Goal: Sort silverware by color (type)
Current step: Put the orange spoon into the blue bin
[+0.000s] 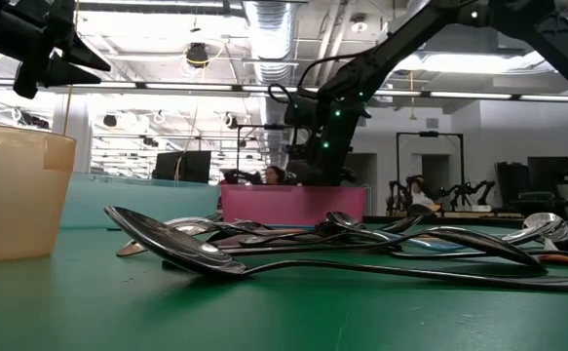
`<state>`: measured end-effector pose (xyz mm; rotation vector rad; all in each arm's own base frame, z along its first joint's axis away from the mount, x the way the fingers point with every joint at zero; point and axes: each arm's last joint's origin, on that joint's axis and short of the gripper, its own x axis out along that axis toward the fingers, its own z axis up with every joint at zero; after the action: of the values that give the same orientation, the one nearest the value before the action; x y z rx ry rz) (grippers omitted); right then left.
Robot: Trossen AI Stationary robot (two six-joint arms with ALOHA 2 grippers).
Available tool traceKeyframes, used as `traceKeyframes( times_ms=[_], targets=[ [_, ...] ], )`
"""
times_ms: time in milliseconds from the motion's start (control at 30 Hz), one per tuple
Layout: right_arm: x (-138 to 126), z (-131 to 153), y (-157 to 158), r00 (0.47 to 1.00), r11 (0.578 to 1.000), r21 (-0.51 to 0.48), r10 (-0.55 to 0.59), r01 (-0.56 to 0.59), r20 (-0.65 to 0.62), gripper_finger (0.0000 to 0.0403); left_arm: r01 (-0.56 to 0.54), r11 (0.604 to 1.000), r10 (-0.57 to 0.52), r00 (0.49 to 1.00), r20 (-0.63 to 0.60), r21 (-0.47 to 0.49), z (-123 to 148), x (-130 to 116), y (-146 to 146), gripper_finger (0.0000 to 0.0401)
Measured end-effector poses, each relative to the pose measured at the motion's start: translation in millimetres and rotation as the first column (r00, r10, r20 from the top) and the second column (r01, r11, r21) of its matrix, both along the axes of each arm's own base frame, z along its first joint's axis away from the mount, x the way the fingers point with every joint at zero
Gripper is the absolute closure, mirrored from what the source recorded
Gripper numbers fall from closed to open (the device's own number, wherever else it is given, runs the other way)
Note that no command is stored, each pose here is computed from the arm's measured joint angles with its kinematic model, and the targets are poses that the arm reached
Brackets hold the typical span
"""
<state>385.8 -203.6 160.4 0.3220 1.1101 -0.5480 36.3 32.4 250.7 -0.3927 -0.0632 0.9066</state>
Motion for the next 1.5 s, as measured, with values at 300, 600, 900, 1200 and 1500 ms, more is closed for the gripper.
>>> traceKeyframes(
  times_ms=[300,600,900,1200,1500],
  targets=[
    [0,-1,1,1.000,1.000,-0.003,0.019,-0.019,-0.015,0.0233,-0.006,1.000,0.006,1.000,-0.001,0.001,0,0,0,0.0243],
    [9,-12,1,0.998,0.999,0.034,0.033,-0.032,-0.047,0.0276,-0.017,1.000,0.017,1.000,-0.004,0.004,0,0,0,0.0243],
    [9,-2,2,0.996,0.997,0.067,0.030,-0.024,-0.089,0.0394,-0.031,1.000,0.031,1.000,-0.004,0.005,0,-1,1,0.0243],
    [9,12,3,0.999,0.998,0.056,0.010,-0.007,-0.052,0.0398,-0.031,1.000,0.031,1.000,-0.003,0.004,0,-1,1,0.0243],
    [-2,17,-2,0.997,0.992,0.128,0.026,-0.018,-0.066,0.0313,-0.030,1.000,0.030,1.000,-0.003,0.003,0,-1,1,0.0243]
  ],
)
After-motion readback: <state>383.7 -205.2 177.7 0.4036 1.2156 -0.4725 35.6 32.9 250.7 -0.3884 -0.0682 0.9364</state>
